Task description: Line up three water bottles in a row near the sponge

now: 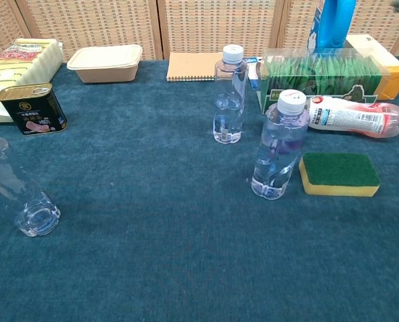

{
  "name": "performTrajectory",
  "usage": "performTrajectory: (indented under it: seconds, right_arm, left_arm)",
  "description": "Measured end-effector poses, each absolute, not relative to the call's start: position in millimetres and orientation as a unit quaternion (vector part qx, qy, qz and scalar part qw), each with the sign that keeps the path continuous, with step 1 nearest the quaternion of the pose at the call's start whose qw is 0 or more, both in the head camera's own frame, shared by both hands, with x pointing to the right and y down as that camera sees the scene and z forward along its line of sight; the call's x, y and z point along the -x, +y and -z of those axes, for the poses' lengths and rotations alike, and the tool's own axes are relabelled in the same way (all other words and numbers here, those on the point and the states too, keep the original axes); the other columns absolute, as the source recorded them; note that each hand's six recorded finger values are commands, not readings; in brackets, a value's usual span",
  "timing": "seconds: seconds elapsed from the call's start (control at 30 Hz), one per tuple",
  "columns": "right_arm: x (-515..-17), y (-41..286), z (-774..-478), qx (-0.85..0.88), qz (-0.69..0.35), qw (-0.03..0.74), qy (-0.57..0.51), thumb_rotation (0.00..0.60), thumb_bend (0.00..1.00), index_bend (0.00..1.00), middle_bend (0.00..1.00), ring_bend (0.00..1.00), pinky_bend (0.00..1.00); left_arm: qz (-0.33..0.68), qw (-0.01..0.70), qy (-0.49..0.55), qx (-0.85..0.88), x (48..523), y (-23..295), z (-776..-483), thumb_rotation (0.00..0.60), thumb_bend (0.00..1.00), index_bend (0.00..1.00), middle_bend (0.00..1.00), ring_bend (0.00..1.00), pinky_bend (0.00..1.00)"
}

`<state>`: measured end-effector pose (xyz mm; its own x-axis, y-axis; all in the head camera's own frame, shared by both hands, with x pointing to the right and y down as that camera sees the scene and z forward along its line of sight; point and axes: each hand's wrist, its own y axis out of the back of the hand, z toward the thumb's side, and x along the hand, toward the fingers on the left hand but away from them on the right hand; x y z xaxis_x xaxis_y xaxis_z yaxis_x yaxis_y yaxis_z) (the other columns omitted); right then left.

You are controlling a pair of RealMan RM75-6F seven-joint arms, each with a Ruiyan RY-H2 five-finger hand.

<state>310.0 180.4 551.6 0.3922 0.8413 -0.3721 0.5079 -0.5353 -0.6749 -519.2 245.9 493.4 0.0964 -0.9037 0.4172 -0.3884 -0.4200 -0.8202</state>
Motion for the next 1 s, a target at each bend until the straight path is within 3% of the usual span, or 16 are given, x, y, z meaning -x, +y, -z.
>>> performTrajectory:
  seconds: [0.43, 0.7, 1.0]
  right_arm:
    - [-384, 261, -523, 0.755, -0.416, 0.259, -0.435, 0.6, 0.0, 0.08, 0.04, 0.0, 0.23]
    - [-391, 264, -523, 0.754, -0.413, 0.256, -0.442, 0.6, 0.0, 0.09, 0.04, 0.0, 0.23]
    - [-392, 264, -523, 0.758, -0.408, 0.25, -0.444, 0.6, 0.0, 0.09, 0.04, 0.0, 0.22]
  left_arm:
    - [0.469, 0.266, 0.433, 0.722, 495, 204, -493, 0.6, 0.1, 0.0, 0.0, 0.0, 0.04]
    - [0.468, 0.24, 0.401, 0.75, 490, 206, -510, 0.6, 0.11, 0.0, 0.0, 0.0, 0.04]
    - [0.44, 0.202, 0.374, 0.791, 483, 216, -551, 0.6, 0.1, 0.0, 0.0, 0.0, 0.04]
